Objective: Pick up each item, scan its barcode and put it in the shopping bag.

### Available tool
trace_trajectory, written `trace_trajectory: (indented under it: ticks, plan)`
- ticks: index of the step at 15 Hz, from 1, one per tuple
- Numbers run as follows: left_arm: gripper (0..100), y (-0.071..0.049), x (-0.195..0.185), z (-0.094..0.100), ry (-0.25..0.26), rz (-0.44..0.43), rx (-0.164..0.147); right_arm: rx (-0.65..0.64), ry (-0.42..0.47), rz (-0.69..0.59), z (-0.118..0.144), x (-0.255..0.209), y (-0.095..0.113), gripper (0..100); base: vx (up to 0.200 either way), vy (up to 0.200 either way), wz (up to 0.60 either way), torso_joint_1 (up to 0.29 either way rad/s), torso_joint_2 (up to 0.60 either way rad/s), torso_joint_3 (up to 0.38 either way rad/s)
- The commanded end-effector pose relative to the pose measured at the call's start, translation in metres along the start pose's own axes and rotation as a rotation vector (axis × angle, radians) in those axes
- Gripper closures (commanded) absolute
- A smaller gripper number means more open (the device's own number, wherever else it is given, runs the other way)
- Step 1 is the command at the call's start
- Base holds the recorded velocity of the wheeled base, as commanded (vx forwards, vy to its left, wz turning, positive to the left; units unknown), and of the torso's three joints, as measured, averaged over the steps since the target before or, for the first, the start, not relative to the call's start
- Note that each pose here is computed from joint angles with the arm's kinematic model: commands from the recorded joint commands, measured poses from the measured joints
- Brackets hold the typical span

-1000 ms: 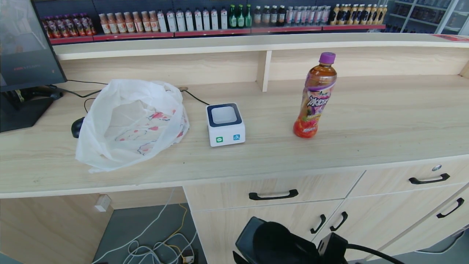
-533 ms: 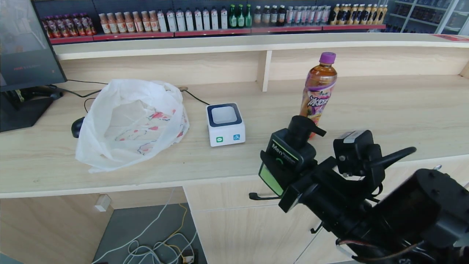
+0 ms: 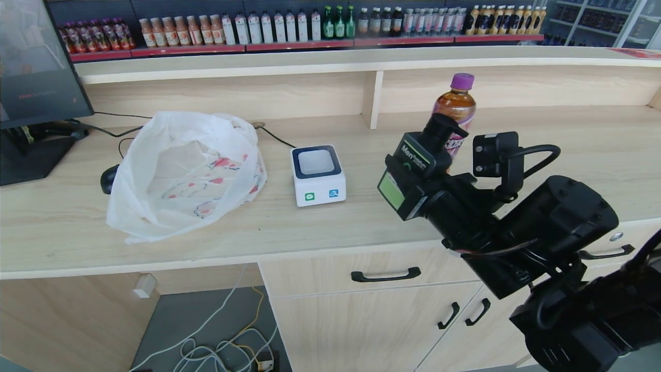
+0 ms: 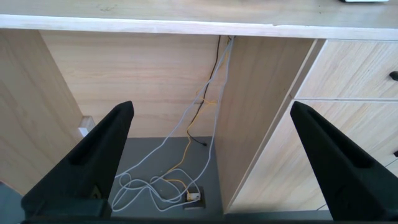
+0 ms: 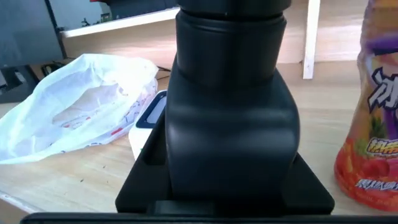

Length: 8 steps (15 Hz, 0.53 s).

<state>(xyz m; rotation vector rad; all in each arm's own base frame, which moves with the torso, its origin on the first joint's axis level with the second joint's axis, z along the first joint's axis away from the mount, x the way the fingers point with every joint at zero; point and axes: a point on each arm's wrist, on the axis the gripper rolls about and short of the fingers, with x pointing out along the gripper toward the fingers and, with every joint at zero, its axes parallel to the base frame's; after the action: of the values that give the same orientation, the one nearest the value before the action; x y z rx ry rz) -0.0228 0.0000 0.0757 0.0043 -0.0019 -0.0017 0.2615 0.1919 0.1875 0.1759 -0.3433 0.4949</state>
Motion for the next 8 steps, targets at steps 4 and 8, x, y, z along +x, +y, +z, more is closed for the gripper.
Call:
trace_trajectory:
  ticks: [4, 8]
  plan:
    - [0, 0.0, 0.0, 0.0, -0.001, 0.0, 0.002, -0.028, -0.024, -0.099, 0.002, 0.008, -0.034, 100, 0.0, 0.0, 0.0, 0.0, 0.0, 0.0]
    - [0, 0.0, 0.0, 0.0, 0.0, 0.0, 0.0, -0.024, -0.033, -0.096, 0.007, 0.006, -0.034, 100, 0.0, 0.1, 0.0, 0.001, 0.0, 0.001]
